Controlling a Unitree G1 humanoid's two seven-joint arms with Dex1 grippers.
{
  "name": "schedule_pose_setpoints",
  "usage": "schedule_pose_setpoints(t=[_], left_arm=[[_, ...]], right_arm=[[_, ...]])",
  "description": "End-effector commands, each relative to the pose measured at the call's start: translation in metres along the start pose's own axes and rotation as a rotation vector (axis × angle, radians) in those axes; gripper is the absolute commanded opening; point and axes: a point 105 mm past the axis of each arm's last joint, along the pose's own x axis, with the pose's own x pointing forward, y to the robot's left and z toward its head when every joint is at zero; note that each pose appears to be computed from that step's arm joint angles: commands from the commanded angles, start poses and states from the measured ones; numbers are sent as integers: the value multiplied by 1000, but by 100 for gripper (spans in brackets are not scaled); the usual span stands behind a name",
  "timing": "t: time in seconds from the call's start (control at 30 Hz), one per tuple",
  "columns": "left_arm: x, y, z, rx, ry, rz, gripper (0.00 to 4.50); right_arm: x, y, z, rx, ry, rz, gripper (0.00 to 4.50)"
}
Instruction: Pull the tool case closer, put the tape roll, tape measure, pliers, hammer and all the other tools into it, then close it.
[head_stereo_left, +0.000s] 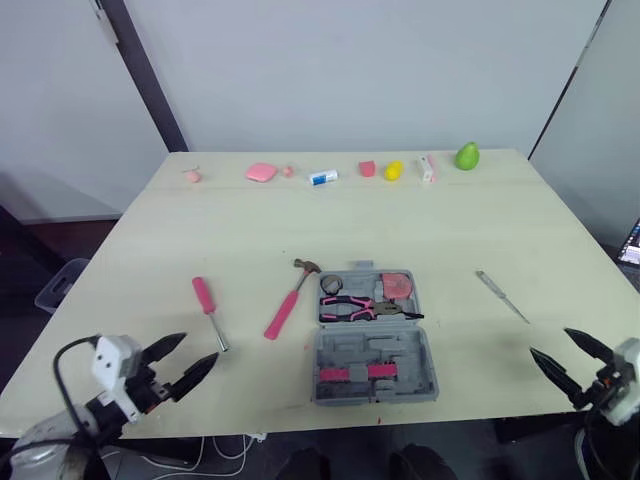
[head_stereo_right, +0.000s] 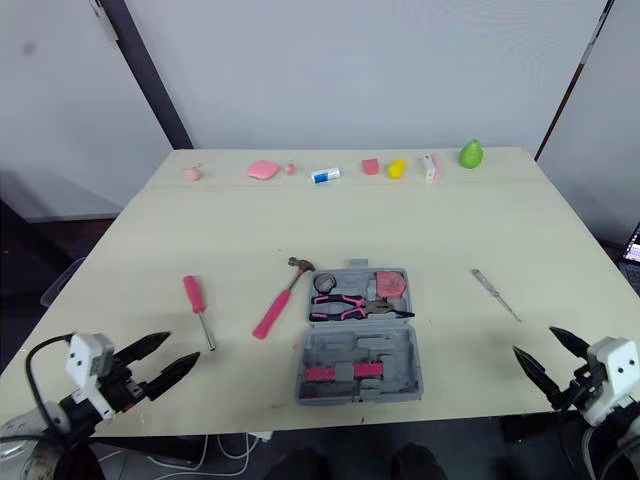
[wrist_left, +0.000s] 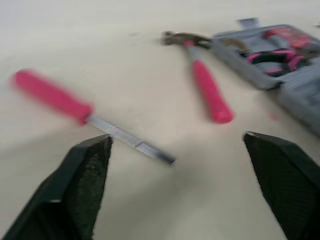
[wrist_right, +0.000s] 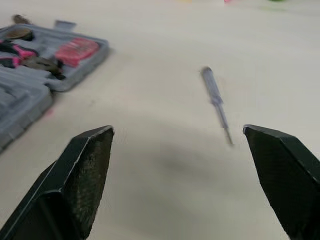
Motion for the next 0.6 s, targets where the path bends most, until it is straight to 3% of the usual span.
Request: schedule_pose_setpoints(t=[0.03, 0.3, 0.6], left_arm=[[-13, 1, -1, 8, -16, 49, 443], [5, -5, 18, 69, -47, -51, 443], [37, -37, 57, 155, -104, -346, 443]], right_arm=[[-14, -8, 9, -24, -35, -67, 450], [-2, -11, 8, -37, -5, -83, 450], [31, -12, 25, 11, -16, -53, 450]])
